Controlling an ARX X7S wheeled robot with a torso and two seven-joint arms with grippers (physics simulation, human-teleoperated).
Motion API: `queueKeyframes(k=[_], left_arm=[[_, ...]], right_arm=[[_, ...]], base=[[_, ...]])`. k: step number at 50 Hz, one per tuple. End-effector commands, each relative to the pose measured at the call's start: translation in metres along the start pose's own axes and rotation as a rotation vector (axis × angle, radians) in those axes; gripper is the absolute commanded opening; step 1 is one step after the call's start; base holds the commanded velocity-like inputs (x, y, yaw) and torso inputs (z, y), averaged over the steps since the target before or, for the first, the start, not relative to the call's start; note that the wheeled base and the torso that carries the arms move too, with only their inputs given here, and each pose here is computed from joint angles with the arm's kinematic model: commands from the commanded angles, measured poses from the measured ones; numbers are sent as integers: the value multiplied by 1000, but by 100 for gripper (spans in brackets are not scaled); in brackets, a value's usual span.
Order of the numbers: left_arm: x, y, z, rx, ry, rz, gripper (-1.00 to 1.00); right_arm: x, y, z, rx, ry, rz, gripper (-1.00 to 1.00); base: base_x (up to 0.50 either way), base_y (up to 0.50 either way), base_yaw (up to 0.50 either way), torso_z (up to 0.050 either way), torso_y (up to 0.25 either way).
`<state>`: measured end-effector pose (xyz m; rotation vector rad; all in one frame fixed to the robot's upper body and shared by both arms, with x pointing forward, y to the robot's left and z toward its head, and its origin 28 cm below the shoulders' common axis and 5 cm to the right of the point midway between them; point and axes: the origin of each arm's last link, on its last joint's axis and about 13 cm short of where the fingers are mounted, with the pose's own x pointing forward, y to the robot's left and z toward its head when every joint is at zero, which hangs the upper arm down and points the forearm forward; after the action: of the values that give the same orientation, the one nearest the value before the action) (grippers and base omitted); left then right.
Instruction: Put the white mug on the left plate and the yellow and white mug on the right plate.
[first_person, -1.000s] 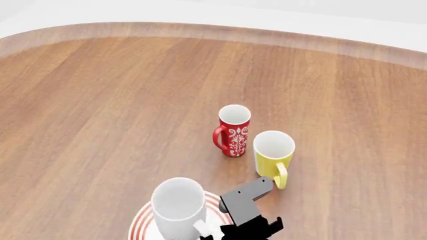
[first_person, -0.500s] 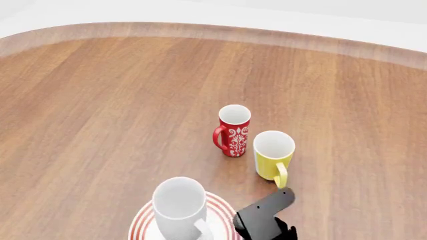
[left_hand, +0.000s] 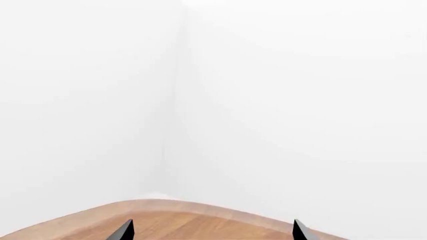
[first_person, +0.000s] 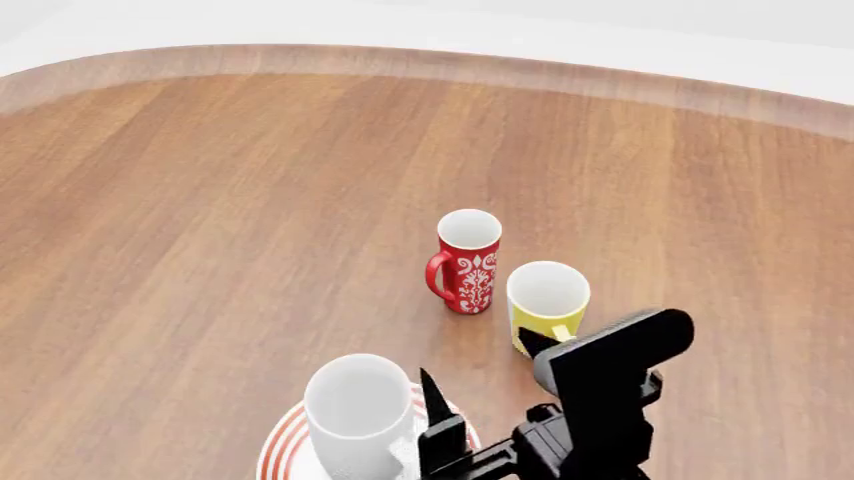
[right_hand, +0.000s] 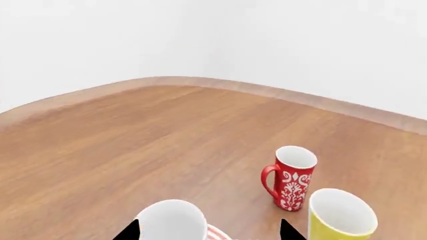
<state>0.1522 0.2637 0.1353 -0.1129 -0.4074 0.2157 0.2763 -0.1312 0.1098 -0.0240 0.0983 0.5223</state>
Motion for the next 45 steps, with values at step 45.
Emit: queueKeyframes(k=[45], left_arm=[[-3, 2, 3, 7, -15, 16, 100]], right_arm=[[65, -31, -22, 56, 175, -446, 100]], base=[[0, 0, 0, 0, 0]])
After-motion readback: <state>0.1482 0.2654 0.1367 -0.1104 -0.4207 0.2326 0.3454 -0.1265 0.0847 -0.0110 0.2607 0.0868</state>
